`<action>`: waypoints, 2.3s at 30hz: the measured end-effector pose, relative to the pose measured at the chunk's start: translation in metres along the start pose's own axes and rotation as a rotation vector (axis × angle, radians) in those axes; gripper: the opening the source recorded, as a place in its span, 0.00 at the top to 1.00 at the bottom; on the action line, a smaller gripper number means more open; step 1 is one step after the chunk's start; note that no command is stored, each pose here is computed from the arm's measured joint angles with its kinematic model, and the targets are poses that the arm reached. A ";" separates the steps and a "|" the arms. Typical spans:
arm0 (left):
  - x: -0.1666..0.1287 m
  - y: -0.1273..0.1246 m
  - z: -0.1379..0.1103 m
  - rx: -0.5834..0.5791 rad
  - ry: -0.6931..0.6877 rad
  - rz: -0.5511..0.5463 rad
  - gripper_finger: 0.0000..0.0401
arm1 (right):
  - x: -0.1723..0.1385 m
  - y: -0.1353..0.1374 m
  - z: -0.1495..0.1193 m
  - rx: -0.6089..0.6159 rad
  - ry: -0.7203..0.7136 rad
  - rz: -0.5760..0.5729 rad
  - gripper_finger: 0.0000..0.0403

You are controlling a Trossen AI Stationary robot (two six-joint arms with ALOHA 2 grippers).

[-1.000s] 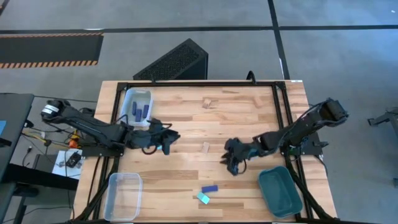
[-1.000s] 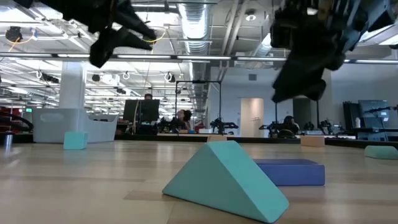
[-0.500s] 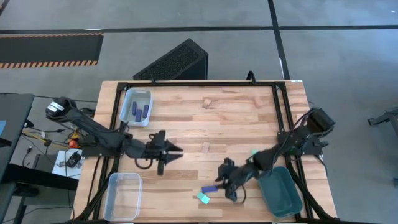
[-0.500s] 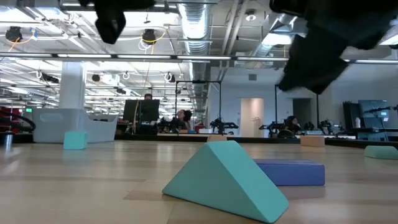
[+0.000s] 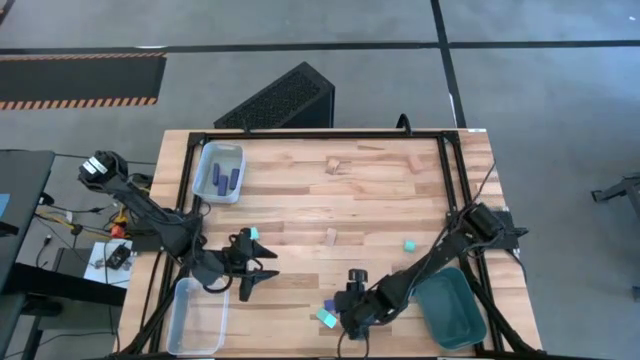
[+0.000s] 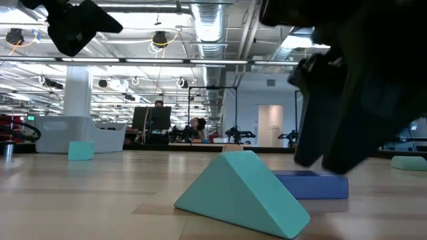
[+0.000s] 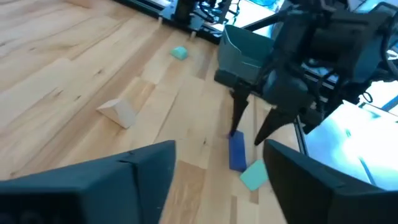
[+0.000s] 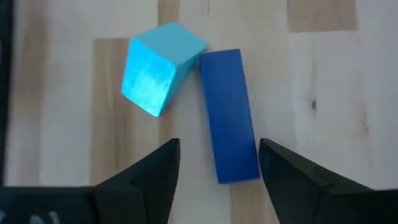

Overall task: Sort & place blocks by color
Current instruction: Put the violet block into the white bin

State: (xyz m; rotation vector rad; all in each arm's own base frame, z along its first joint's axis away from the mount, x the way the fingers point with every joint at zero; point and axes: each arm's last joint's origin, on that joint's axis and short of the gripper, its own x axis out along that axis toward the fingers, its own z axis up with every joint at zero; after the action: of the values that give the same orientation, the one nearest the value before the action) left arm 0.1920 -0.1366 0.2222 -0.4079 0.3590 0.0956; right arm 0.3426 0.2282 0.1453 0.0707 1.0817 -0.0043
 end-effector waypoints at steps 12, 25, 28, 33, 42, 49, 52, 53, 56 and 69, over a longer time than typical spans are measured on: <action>0.000 0.002 -0.003 -0.049 0.030 0.011 0.28 | 0.019 -0.021 0.011 0.045 0.060 0.004 0.51; 0.018 0.028 0.013 -0.514 -0.019 0.135 0.31 | -0.034 -0.063 0.051 0.095 -0.104 -0.046 0.81; 0.027 0.042 0.021 -0.670 0.039 0.120 0.31 | -0.051 -0.080 0.060 0.092 -0.182 -0.170 0.81; 0.038 0.062 0.039 -0.808 0.051 0.089 0.31 | -0.069 -0.109 0.076 0.095 -0.261 -0.251 0.81; 0.046 0.082 0.065 -0.856 -0.038 -0.014 0.31 | -0.079 -0.122 0.100 0.022 -0.316 -0.267 0.81; 0.046 0.083 0.065 -0.929 -0.018 -0.017 0.31 | -0.091 -0.121 0.111 -0.014 -0.360 -0.300 0.81; 0.045 0.079 0.064 -0.941 -0.009 -0.034 0.31 | -0.092 -0.121 0.113 -0.014 -0.372 -0.310 0.81; 0.045 0.078 0.063 -0.941 -0.007 -0.036 0.31 | -0.092 -0.121 0.113 -0.017 -0.371 -0.311 0.81; 0.045 0.076 0.062 -0.939 -0.005 -0.041 0.36 | -0.092 -0.121 0.112 -0.021 -0.366 -0.312 0.81; 0.044 0.071 0.068 -0.949 -0.070 -0.088 0.78 | -0.093 -0.116 0.113 -0.064 -0.379 -0.311 0.81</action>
State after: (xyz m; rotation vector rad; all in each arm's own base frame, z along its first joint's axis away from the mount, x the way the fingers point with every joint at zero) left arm 0.2430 -0.0439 0.2381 -1.3538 0.2056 0.1928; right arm 0.3941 0.1027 0.2734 -0.1515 0.7045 -0.2536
